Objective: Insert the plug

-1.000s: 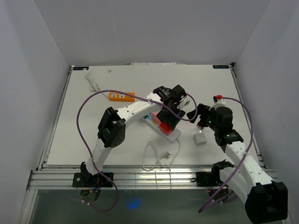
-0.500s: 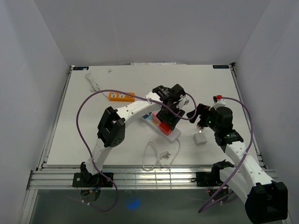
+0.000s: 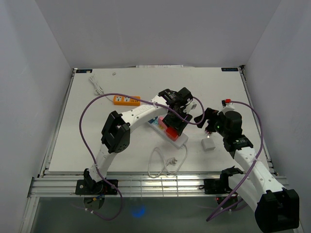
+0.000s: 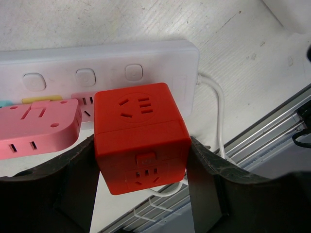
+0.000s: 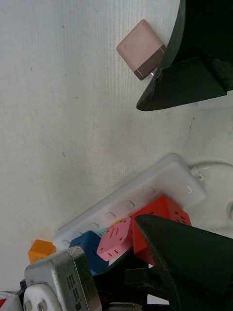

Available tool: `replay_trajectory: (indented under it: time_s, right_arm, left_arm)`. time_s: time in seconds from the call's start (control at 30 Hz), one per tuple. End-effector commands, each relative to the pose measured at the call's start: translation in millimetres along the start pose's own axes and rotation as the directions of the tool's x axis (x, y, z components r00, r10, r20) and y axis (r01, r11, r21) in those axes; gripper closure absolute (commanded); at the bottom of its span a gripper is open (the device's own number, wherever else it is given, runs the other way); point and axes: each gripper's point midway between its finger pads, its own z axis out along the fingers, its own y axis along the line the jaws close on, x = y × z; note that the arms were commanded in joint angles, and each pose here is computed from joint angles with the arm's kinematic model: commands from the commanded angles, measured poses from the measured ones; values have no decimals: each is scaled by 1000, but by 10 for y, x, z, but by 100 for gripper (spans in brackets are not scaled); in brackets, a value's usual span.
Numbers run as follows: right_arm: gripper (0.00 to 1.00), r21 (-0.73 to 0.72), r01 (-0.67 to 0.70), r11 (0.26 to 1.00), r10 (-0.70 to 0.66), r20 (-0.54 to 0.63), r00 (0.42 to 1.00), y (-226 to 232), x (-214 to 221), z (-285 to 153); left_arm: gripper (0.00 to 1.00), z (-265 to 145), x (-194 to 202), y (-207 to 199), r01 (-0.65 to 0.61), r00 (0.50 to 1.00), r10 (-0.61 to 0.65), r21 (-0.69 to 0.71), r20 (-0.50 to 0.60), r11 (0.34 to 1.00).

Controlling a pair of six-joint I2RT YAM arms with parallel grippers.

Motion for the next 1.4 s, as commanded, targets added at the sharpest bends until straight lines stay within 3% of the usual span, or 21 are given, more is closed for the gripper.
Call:
replay_trajectory:
  time_s: [0.0,0.77,1.37]
  right_arm:
    - [8,-27,13,1000,-12,40,999,56,-112,-9]
    - [9,-36,10,999,-9,44,999,81,-130,-19]
    - [9,-54,20,998,-18,51,999,121,-149,-49]
  left_arm:
    - [100,-299,-59,-115,-3,999,1,42,49,999]
    - [100,-221,-44,-124,-10,999,8,56,39,998]
    - [100,-6,-4,72,-2,1000,2,-41,-7,999]
